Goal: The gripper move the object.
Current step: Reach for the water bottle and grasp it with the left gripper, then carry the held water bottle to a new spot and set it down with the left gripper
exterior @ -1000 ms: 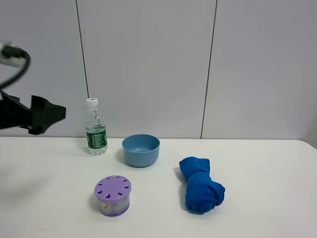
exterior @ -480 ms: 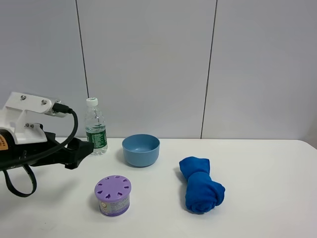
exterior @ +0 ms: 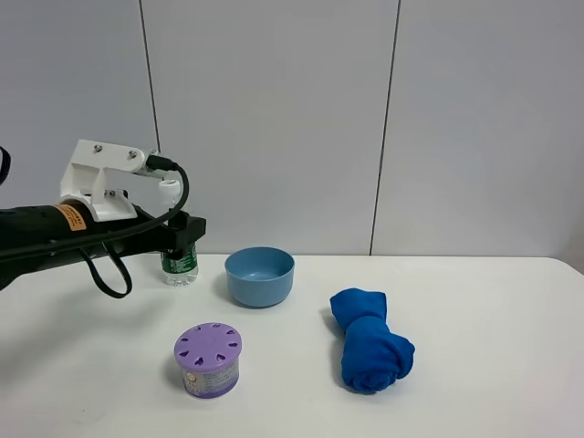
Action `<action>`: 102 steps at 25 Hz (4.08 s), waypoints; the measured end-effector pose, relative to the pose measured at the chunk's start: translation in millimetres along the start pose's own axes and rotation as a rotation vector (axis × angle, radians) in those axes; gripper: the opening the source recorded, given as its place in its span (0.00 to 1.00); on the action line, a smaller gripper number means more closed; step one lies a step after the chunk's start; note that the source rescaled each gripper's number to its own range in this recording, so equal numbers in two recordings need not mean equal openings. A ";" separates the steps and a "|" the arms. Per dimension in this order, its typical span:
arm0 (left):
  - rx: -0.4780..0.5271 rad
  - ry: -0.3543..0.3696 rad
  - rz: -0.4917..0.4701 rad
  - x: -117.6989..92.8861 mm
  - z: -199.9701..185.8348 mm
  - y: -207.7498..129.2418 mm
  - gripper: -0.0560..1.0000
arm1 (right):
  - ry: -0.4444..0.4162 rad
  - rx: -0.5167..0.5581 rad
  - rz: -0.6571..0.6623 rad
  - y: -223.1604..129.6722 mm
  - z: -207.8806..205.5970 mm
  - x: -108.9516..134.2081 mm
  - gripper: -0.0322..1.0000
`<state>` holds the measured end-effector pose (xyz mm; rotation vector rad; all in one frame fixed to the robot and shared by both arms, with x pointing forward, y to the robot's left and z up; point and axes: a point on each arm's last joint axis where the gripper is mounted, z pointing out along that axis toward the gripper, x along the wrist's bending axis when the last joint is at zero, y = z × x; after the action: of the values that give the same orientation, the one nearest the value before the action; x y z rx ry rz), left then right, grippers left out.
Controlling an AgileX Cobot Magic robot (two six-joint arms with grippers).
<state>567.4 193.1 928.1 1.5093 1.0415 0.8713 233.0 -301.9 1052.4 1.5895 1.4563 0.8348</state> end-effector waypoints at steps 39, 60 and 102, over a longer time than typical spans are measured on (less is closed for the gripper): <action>0.093 0.092 0.014 47.3 68.8 -21.0 1.00 | 0.000 0.000 0.000 0.0 0.0 0.0 1.00; 0.092 0.121 -0.029 66.2 109.1 -30.6 1.00 | 0.000 0.000 0.000 0.0 0.0 0.0 1.00; -0.015 -0.125 -0.150 -30.1 4.5 138.7 0.13 | 0.000 0.000 0.000 0.0 0.0 0.0 1.00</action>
<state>583.8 154.6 1063.7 1.4343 1.0391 0.6695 233.0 -301.9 1052.4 1.5895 1.4563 0.8348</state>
